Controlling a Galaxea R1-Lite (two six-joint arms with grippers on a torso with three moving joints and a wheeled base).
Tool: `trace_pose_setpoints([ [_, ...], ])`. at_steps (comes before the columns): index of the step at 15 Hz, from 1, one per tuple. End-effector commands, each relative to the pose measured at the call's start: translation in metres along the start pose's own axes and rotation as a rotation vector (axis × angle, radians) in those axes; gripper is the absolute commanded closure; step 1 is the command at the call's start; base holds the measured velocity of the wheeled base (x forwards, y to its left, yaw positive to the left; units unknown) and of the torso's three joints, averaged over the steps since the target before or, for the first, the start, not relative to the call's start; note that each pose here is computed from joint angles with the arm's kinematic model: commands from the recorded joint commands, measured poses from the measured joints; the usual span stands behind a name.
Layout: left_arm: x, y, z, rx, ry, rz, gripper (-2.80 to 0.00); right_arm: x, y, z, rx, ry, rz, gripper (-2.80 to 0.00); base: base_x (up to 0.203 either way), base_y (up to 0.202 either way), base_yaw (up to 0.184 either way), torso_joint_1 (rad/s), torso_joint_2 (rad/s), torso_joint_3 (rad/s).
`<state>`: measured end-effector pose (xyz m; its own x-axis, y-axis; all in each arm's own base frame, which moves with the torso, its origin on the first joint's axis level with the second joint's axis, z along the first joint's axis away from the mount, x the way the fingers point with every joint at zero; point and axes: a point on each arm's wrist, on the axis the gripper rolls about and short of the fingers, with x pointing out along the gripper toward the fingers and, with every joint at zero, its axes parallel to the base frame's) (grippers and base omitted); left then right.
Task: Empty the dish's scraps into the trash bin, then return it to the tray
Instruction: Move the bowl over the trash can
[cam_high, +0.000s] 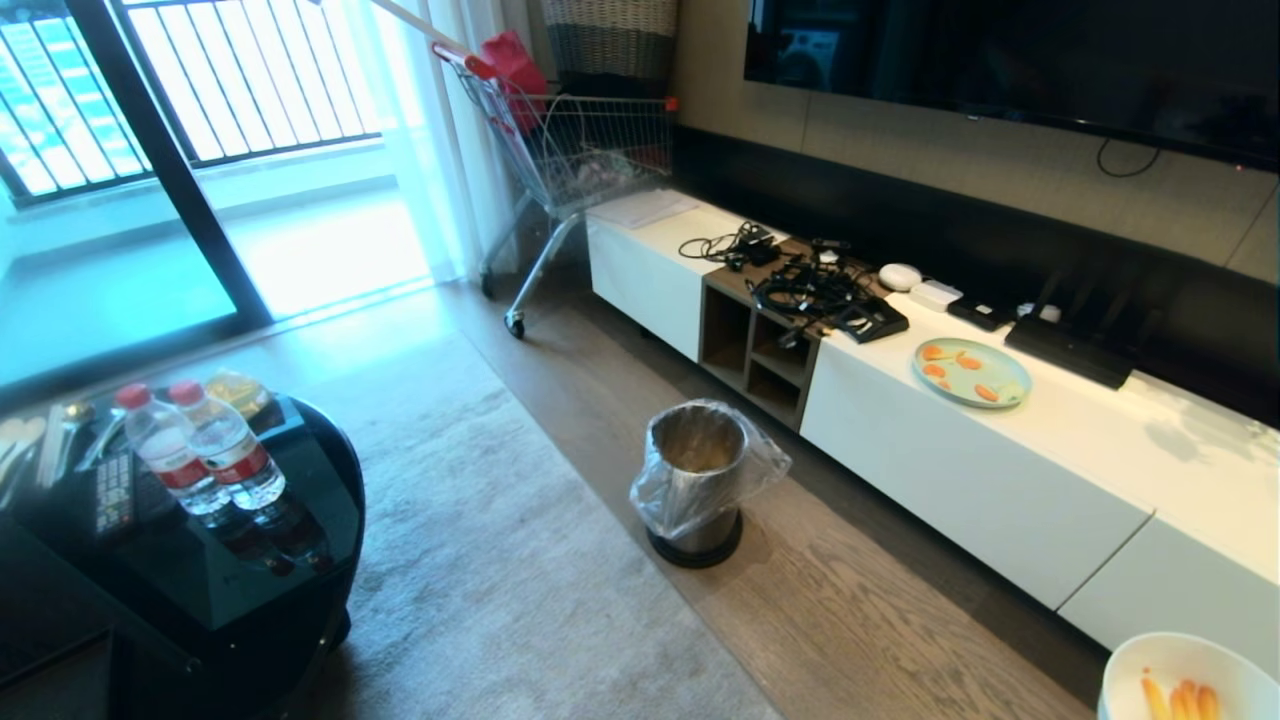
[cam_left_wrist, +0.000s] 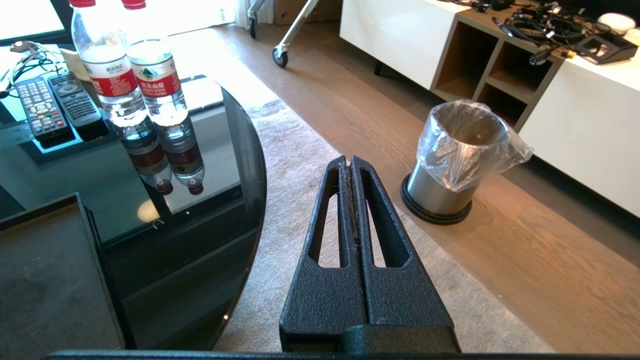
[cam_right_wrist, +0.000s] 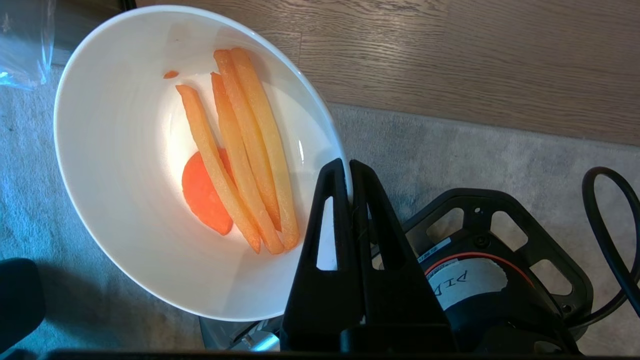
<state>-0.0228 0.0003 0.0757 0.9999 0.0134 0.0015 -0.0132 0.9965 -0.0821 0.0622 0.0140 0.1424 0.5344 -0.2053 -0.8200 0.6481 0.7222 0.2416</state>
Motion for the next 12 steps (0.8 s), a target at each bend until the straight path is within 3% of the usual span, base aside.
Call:
trace_pose_setpoints([
  [1,0.0000,0.0000,0.0000,-0.001,0.000,0.000,0.00,0.0003,-0.0028,-0.0017,0.004,0.003,-0.008,0.00,0.000,0.000,0.000,0.000,0.00,0.000],
  [12,0.0000,0.0000,0.0000,-0.001,0.000,0.000,0.00,0.0016,-0.0041,-0.0030,0.010,0.003,-0.009,0.00,0.013,0.000,0.000,0.000,0.00,0.000],
])
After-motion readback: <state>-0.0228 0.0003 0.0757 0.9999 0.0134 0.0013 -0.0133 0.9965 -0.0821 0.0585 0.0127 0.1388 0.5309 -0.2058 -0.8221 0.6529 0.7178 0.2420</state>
